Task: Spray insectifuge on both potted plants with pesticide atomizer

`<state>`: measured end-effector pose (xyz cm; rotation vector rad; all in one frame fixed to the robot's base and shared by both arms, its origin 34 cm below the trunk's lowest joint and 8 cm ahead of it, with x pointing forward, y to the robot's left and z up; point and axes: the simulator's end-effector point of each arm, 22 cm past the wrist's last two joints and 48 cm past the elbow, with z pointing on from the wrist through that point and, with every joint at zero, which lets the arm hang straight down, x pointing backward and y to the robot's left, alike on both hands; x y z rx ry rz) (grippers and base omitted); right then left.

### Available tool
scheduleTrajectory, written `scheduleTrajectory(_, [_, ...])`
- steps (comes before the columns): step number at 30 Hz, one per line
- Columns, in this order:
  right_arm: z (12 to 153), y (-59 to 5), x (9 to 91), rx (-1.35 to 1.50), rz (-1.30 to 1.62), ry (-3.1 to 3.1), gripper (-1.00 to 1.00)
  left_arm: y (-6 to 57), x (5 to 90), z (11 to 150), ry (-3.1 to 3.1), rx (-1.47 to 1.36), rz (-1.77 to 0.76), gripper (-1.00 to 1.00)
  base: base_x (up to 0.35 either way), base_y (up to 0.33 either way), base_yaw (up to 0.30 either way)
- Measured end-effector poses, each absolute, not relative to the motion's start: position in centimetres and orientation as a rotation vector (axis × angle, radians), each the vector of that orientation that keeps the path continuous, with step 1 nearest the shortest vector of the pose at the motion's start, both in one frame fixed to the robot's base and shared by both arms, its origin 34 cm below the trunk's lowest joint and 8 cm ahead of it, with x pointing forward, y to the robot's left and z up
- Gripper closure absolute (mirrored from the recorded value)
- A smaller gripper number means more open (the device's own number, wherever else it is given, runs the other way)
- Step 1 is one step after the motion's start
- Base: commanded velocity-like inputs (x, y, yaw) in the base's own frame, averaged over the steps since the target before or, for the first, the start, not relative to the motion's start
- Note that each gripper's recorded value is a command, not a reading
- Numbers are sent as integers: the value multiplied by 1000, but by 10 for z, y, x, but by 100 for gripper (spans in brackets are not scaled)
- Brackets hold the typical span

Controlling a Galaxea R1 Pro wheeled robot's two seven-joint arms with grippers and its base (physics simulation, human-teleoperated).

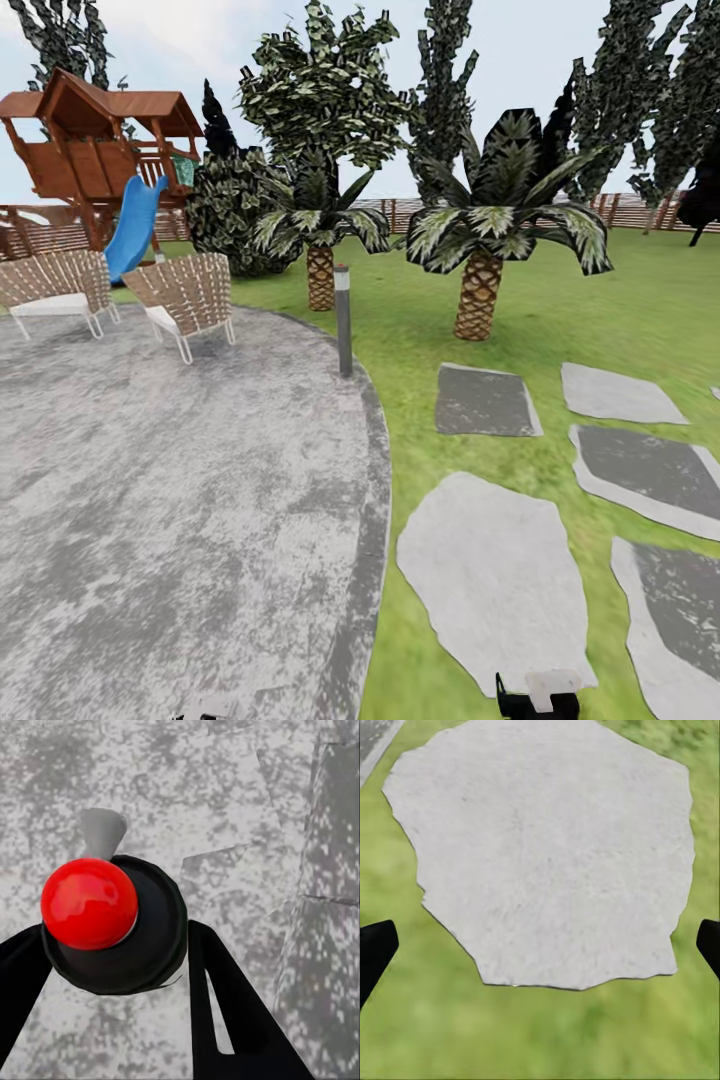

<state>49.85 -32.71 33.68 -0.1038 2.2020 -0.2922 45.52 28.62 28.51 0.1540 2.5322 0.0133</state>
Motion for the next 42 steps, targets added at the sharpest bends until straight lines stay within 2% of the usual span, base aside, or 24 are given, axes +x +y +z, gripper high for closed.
scheduleTrajectory(42, [337, -327, 498, -104, -292, 2202, -100, 286, 446, 282, 2543, 155, 12, 100, 339, 0, 277])
